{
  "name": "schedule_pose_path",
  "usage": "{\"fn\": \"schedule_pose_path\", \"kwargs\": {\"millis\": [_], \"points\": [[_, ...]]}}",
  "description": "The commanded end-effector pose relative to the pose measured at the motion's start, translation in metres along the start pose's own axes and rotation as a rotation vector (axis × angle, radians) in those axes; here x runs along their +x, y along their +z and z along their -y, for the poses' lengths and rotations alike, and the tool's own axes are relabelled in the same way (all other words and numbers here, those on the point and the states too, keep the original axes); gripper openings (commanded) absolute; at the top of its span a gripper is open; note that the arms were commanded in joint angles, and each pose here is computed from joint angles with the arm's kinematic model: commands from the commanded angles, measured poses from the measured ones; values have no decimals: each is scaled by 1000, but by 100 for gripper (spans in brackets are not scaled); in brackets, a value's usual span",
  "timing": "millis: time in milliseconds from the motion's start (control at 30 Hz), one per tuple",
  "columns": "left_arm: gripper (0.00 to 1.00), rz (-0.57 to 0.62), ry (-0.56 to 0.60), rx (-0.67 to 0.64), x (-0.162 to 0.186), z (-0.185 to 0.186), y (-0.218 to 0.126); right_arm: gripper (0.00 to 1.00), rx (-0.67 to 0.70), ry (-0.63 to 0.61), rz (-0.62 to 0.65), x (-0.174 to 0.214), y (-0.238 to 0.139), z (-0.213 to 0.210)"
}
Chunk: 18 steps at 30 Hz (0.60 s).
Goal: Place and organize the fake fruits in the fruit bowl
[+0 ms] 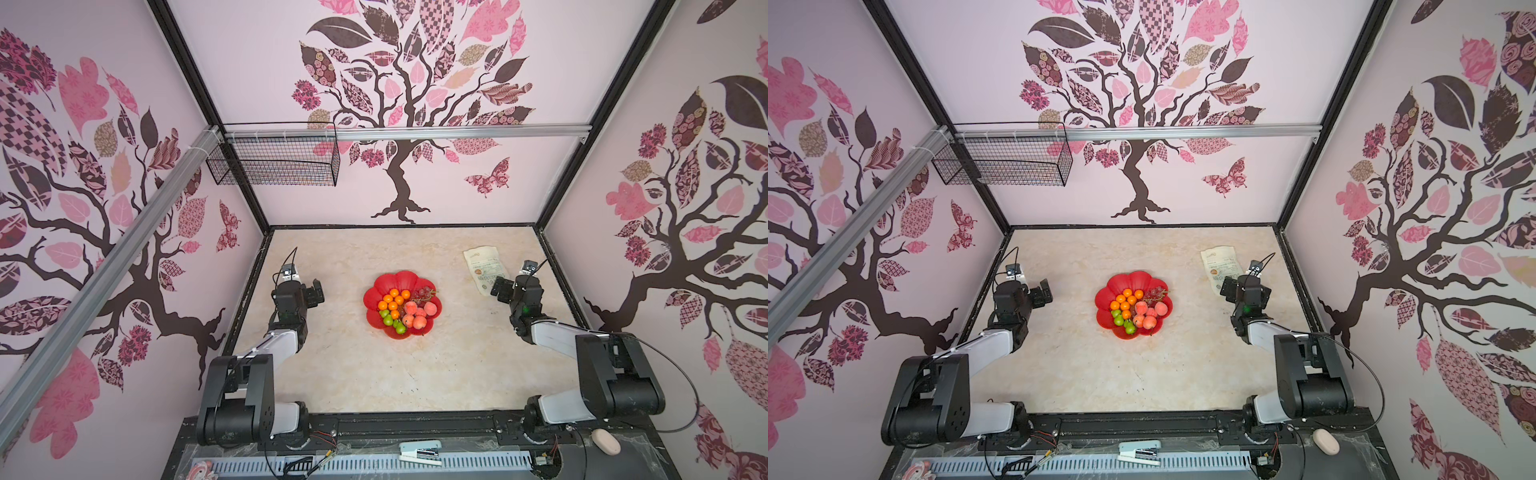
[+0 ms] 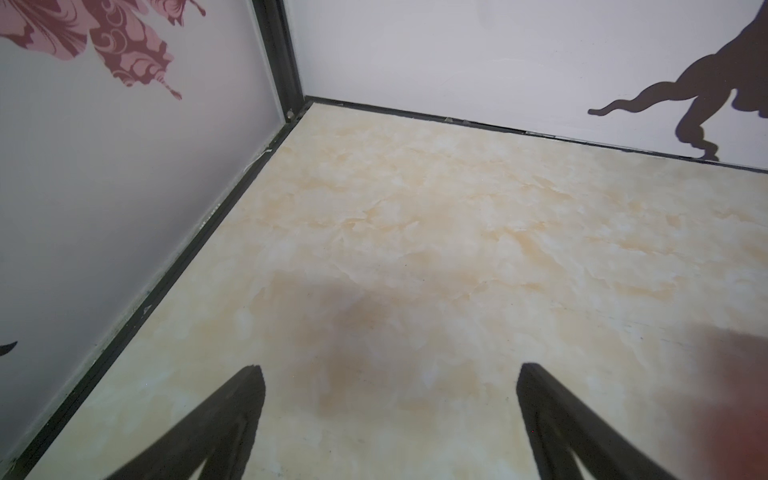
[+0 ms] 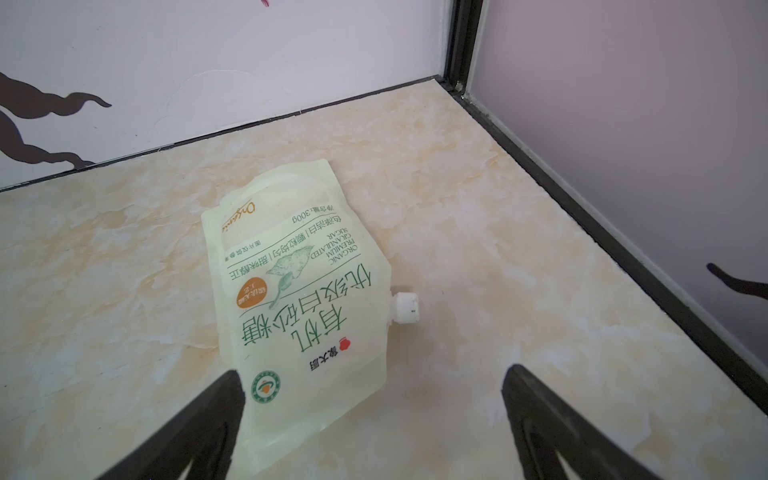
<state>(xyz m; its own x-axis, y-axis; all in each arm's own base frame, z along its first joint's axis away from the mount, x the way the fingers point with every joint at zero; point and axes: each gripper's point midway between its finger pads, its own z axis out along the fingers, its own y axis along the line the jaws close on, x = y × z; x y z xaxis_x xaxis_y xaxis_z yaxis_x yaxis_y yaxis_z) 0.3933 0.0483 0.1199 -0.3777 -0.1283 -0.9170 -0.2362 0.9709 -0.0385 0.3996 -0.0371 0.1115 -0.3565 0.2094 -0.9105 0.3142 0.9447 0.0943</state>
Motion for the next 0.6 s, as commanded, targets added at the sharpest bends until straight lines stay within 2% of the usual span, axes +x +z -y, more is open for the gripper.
{"fn": "schedule_pose_path", "kwargs": {"millis": [0, 133, 200, 333, 467, 567], "points": [[99, 58, -57, 27, -1, -6, 8, 100, -74, 5, 62, -8, 2, -6], [99, 69, 13, 121, 7, 14, 7, 100, -78, 17, 107, -2, -1, 0], [98, 116, 5, 102, 12, 12, 4, 100, -95, 15, 130, -2, -3, -2], [98, 125, 3, 100, 16, 12, 6, 100, -123, 1, 122, -1, -5, -6], [99, 118, 4, 105, 17, 12, 7, 100, -248, -55, 140, 8, -15, -24], [99, 112, 10, 104, 17, 13, 8, 100, -277, -45, 246, 9, -28, -23]]}}
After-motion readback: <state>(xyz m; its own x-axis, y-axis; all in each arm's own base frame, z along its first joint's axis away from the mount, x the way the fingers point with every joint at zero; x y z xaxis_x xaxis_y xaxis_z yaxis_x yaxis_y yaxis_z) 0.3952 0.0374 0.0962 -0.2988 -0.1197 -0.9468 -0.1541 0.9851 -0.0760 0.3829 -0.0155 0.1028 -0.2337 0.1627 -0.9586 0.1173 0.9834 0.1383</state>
